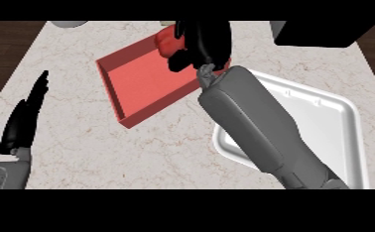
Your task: Pick the bell pepper from the tray and place it in the cardboard box
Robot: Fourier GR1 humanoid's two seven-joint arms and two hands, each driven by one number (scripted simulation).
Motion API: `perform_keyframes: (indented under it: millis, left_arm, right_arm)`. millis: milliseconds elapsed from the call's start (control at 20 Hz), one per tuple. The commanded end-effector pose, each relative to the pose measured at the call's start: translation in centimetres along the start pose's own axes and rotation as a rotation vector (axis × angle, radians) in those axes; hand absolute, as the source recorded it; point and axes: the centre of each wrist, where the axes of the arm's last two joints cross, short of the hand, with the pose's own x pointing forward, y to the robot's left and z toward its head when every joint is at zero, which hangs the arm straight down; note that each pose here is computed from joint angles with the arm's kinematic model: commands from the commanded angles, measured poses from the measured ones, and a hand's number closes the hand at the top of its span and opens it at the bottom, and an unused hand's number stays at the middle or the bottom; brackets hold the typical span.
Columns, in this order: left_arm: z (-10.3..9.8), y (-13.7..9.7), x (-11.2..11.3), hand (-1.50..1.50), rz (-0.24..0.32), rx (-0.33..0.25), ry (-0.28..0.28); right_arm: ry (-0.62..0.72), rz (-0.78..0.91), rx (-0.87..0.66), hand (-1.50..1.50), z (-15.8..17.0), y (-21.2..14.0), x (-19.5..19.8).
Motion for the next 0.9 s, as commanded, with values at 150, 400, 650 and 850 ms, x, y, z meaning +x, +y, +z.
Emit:
perform_keyframes:
  millis: [150, 400, 650, 850]
  left_arm:
    - [-0.2, -1.7, -0.5, 0.00, -0.007, -0.007, -0.023]
    - [-1.8, -0.8, 2.8, 0.00, -0.004, -0.030, -0.028]
    - [-1.6, -2.4, 1.6, 0.00, -0.002, -0.046, -0.058]
    - [-1.9, -1.8, 2.2, 0.00, 0.021, -0.063, -0.059]
  right_arm:
    - [0.059, -0.072, 0.028, 1.50, -4.6, 1.8, -0.9]
    - [0.111, -0.066, 0.032, 1.50, -6.1, 2.0, 0.1]
    - [0.210, 0.019, -0.019, 1.50, -6.3, 3.9, -2.0]
    - [0.318, -0.104, 0.059, -1.50, -6.4, 4.6, -4.7]
